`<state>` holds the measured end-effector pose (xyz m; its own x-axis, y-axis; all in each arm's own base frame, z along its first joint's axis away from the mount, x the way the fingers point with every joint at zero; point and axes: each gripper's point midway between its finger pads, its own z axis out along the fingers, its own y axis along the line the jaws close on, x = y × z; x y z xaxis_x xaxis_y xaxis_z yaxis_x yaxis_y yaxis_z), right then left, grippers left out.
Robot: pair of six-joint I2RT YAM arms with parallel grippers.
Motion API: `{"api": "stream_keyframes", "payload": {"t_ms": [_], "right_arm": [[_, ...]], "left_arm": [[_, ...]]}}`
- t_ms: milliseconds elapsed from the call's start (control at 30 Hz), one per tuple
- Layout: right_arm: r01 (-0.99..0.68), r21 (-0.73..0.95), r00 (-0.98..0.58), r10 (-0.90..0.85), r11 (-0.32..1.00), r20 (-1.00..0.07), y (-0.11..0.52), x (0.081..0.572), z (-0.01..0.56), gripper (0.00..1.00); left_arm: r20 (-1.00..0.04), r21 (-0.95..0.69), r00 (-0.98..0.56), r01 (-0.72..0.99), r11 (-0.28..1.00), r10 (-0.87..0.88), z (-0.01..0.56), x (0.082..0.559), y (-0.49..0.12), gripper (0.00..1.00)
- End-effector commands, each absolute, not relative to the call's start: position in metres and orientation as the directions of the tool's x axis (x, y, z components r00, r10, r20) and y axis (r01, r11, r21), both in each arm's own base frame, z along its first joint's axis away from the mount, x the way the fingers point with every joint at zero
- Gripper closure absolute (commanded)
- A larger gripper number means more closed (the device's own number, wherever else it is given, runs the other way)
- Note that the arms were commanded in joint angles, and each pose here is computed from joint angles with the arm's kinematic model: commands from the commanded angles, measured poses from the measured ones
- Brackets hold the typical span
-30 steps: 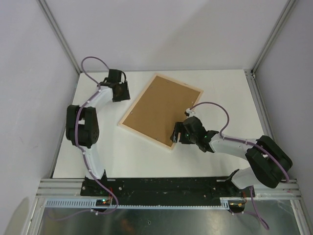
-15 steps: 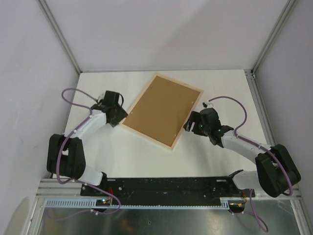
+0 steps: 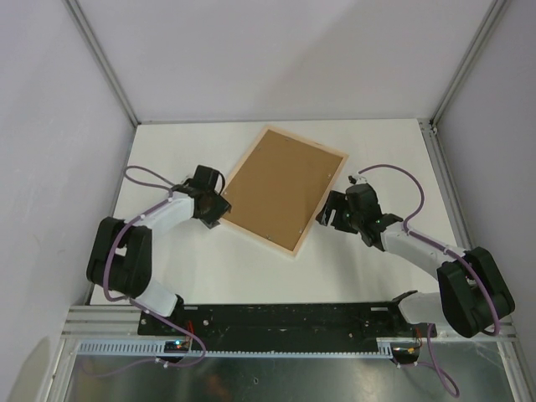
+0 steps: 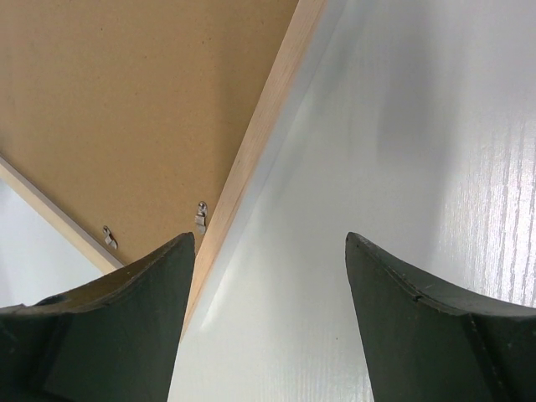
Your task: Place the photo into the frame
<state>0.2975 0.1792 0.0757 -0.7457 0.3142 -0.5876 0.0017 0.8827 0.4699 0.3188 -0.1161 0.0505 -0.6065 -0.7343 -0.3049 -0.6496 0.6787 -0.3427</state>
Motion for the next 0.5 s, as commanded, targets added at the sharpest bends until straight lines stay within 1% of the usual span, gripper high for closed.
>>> {"api": "stream_keyframes", "payload": {"t_ms": [0, 467], "right_arm": [[-0.023, 0.474, -0.730, 0.309, 0.880, -0.610, 0.180, 0.302, 0.090, 0.23], [-0.019, 0.475, -0.730, 0.313, 0.880, -0.608, 0.179, 0.305, 0.088, 0.24]], "left_arm": [[-0.297, -0.363, -0.587, -0.660, 0.658, -0.753, 0.047, 0.324, -0.124, 0.48], [-0.306, -0.289, -0.579, -0.700, 0.653, -0.756, 0.023, 0.316, -0.114, 0.52]]}}
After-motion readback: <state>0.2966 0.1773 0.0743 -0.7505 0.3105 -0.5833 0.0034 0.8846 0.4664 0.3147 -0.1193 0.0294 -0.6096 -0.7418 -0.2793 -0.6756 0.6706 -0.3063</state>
